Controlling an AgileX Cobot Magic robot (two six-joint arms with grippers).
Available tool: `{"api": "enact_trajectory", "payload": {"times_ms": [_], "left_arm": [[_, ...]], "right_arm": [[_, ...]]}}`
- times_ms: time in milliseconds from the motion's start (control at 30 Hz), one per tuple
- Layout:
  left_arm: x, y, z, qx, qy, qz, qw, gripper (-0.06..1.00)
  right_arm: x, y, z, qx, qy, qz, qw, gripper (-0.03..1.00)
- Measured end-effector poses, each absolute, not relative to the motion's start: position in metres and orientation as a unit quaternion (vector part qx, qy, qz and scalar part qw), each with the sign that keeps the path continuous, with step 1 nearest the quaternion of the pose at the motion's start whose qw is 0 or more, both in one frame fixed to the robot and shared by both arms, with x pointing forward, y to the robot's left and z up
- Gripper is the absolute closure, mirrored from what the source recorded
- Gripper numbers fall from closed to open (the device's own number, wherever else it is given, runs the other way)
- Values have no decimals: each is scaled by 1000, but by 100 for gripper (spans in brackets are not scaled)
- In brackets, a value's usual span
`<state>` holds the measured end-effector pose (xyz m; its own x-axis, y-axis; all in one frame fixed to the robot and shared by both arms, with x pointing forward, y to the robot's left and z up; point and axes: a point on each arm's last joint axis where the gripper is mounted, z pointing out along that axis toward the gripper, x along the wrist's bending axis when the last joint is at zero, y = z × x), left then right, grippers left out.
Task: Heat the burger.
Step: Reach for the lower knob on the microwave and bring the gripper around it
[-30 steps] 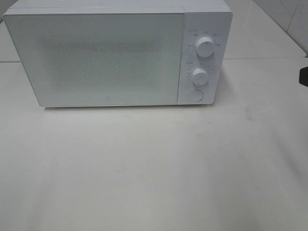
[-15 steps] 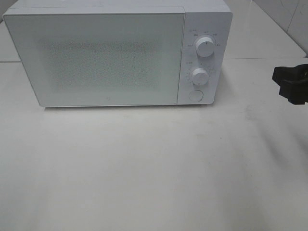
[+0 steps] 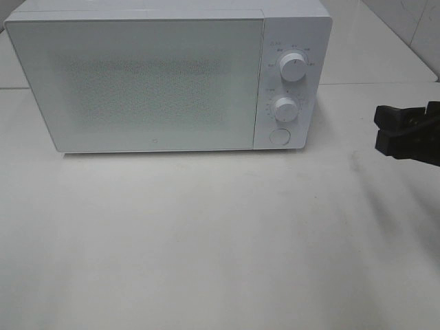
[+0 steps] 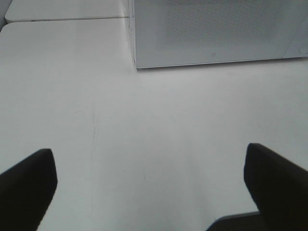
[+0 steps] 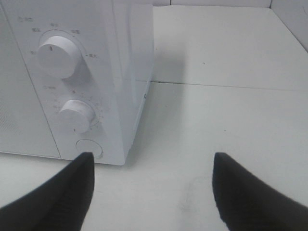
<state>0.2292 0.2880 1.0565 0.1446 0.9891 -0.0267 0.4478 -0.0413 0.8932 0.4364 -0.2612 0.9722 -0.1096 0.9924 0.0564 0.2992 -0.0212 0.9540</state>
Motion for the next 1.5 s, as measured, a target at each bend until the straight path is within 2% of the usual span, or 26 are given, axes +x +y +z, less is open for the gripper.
{"api": "enact_trajectory", "payload": {"times_ms": [933, 1033, 1233, 1500], "left_arm": [[229, 288, 1057, 639, 562, 335, 404, -3], [229, 288, 1057, 639, 562, 335, 404, -3], [229, 288, 1057, 639, 562, 335, 404, -3], [229, 288, 1057, 639, 562, 335, 404, -3]], "right_arm": [[438, -178, 930, 543, 562, 454, 427, 28], [442, -171, 928, 548, 559, 454, 426, 28], [454, -156, 925, 551, 554, 457, 425, 20], [466, -143, 916, 552, 557, 452, 426, 20]]}}
